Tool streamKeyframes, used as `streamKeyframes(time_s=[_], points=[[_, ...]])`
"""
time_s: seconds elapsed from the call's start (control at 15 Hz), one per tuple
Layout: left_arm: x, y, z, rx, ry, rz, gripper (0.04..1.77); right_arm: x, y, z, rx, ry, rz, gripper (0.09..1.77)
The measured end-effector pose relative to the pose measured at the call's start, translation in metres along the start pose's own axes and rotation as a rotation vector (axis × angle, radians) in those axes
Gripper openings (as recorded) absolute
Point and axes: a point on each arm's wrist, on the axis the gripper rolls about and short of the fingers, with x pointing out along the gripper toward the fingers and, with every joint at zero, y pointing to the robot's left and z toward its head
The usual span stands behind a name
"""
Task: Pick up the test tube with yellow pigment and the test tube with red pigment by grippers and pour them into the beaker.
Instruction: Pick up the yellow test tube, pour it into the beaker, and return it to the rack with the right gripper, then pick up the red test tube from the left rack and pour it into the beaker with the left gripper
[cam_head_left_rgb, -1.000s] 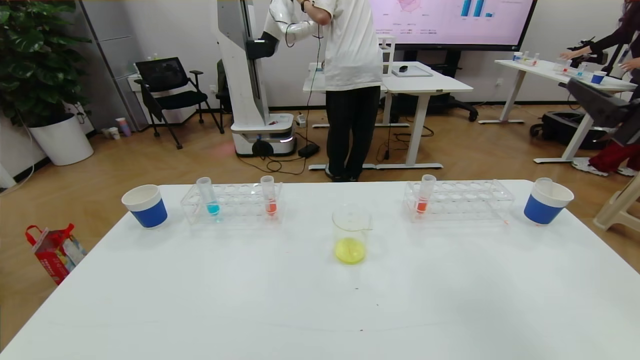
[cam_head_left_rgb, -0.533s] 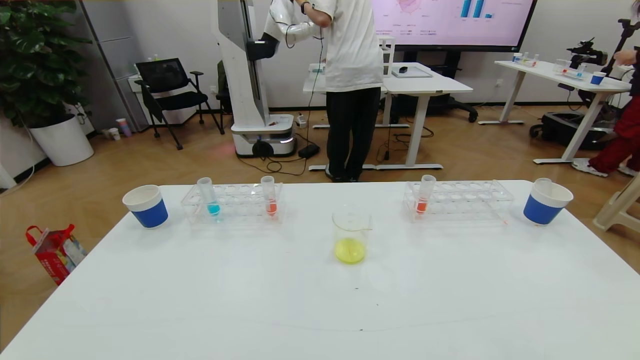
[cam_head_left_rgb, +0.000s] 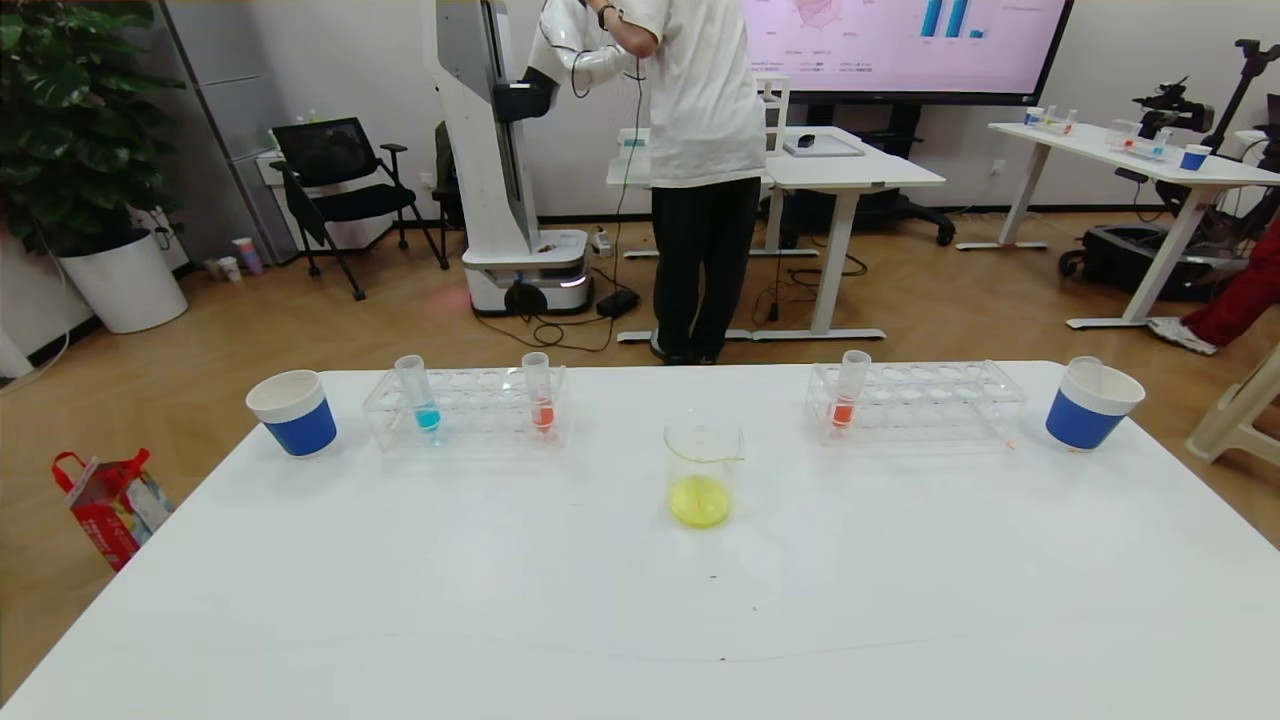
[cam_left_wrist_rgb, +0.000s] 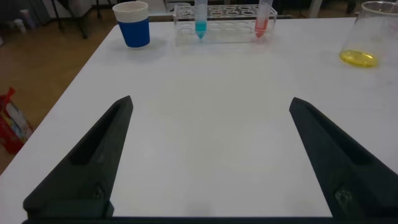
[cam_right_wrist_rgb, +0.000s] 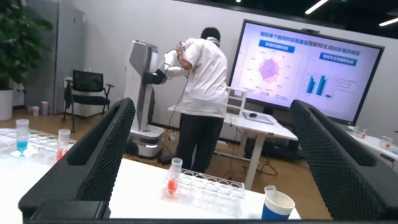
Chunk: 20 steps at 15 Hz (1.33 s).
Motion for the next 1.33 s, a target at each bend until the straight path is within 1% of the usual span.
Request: streamKeyframes(time_s=[0.07,0.13,0.2,0.33,0.4,0.47,0.53,0.6,0.73,0.8,1.0,1.33], points=[[0.0,0.0,0.0,0.0,0.0,0.0,1.75,-0.014,0.003,-0.004,0.006,-0.002,0.008,1.74],[0.0,0.0,0.0,0.0,0.0,0.0,1.75,-0.026,0.006,-0.012,0.017,0.021,0.016,1.74],[0.0,0.0,0.0,-0.001,0.0,0.0,1.75,-0.036,0.008,-0.026,0.032,0.078,0.018,1.74],[0.0,0.0,0.0,-0.001,0.0,0.0,1.75,-0.048,0.011,-0.046,0.045,0.111,-0.002,1.74],[0.0,0.0,0.0,-0.001,0.0,0.0,1.75,-0.052,0.013,-0.06,0.051,0.148,-0.013,1.74],[0.0,0.0,0.0,-0.001,0.0,0.0,1.75,-0.056,0.015,-0.076,0.068,0.229,-0.015,1.74],[0.0,0.0,0.0,-0.001,0.0,0.0,1.75,-0.06,0.016,-0.087,0.084,0.307,-0.014,1.74],[0.0,0.0,0.0,0.0,0.0,0.0,1.75,-0.064,0.017,-0.097,0.091,0.383,-0.029,1.74],[0.0,0.0,0.0,-0.001,0.0,0.0,1.75,-0.067,0.016,-0.105,0.084,0.459,-0.113,1.74],[0.0,0.0,0.0,-0.001,0.0,0.0,1.75,-0.07,0.016,-0.109,0.089,0.506,-0.129,1.74],[0.0,0.0,0.0,-0.001,0.0,0.0,1.75,-0.072,0.017,-0.114,0.096,0.559,-0.154,1.74],[0.0,0.0,0.0,0.003,0.0,-0.001,1.75,-0.072,0.017,-0.114,0.098,0.555,-0.155,1.74]])
